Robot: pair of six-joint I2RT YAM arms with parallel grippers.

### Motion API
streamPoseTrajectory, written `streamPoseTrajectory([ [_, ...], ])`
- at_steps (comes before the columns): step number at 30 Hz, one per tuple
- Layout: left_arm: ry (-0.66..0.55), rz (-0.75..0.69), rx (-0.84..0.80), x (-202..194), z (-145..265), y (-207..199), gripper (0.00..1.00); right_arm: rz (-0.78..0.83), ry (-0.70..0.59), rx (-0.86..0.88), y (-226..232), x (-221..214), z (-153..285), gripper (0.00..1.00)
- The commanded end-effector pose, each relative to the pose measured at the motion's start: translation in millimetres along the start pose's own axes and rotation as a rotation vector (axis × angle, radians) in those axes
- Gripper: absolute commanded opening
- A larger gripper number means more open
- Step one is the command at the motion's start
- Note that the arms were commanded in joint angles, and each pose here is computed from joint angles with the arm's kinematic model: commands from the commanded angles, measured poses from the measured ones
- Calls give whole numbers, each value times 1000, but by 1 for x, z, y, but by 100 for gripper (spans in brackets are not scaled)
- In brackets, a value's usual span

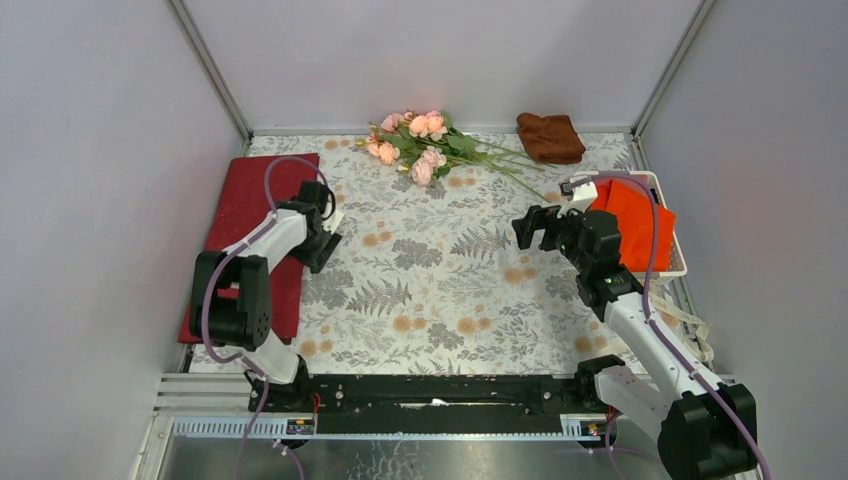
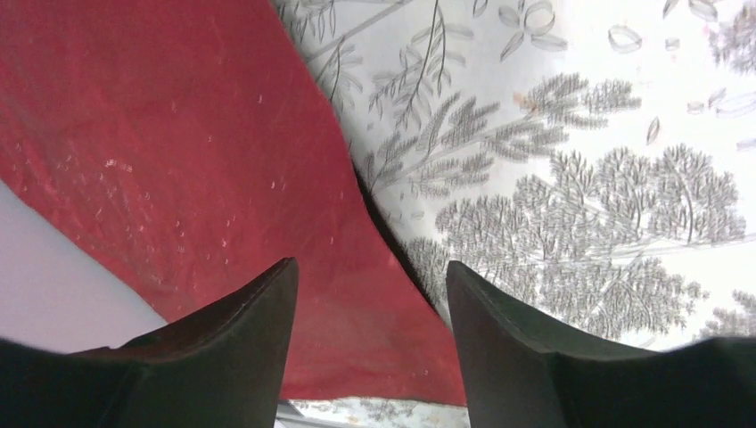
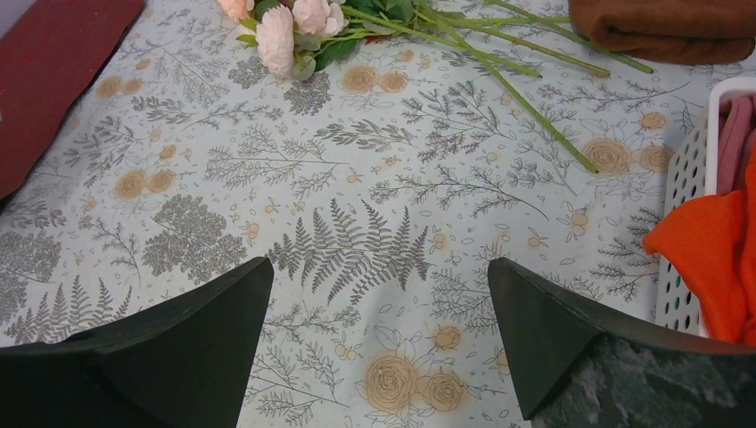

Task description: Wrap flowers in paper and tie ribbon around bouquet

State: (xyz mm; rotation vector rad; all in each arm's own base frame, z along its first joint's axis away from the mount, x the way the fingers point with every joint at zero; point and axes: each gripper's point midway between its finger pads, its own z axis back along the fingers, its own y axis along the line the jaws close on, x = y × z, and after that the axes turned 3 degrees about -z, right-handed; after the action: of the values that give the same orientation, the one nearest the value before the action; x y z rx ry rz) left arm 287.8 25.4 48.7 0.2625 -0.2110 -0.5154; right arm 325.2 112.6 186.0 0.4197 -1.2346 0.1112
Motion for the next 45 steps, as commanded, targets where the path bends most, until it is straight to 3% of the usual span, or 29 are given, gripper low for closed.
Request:
streamPoseTrajectory([
  [1, -12, 71, -15, 16, -24, -4, 64, 23, -39, 2, 1, 13, -1, 100],
  [9, 29, 72, 128, 12, -34, 23, 38, 25, -34, 4, 0, 11, -4, 100],
  [17, 75, 62, 190, -8, -43, 36, 33, 33, -43, 7, 1, 13, -2, 100],
  [19, 83, 78, 195, -12, -44, 41, 24, 34, -44, 7, 1, 14, -2, 100],
  [21, 86, 87, 218, -14, -42, 49, 3, 33, -48, 9, 2, 15, -1, 100],
  [22, 85, 89, 230, -14, -40, 52, 0, 32, -47, 11, 2, 15, -2, 100],
  [26, 38, 88, 272, -8, -23, 65, 0, 30, -42, 11, 2, 15, -1, 100],
  [29, -97, 89, 209, 17, 8, 65, 0, 18, -37, 26, 6, 15, -1, 100],
  [32, -319, 75, -80, 60, 66, 29, 0, -26, -39, 118, 24, 19, -1, 100],
  [35, -437, 33, -269, 89, 126, -7, 0, -132, -30, 282, 55, 22, -2, 100],
  [42, -643, -312, -458, 122, 271, -113, 0, -352, 85, 401, 90, -1, -14, 94],
  [45, -759, -329, -484, 115, 332, -113, 0, -356, 153, 407, 101, -19, -23, 94],
])
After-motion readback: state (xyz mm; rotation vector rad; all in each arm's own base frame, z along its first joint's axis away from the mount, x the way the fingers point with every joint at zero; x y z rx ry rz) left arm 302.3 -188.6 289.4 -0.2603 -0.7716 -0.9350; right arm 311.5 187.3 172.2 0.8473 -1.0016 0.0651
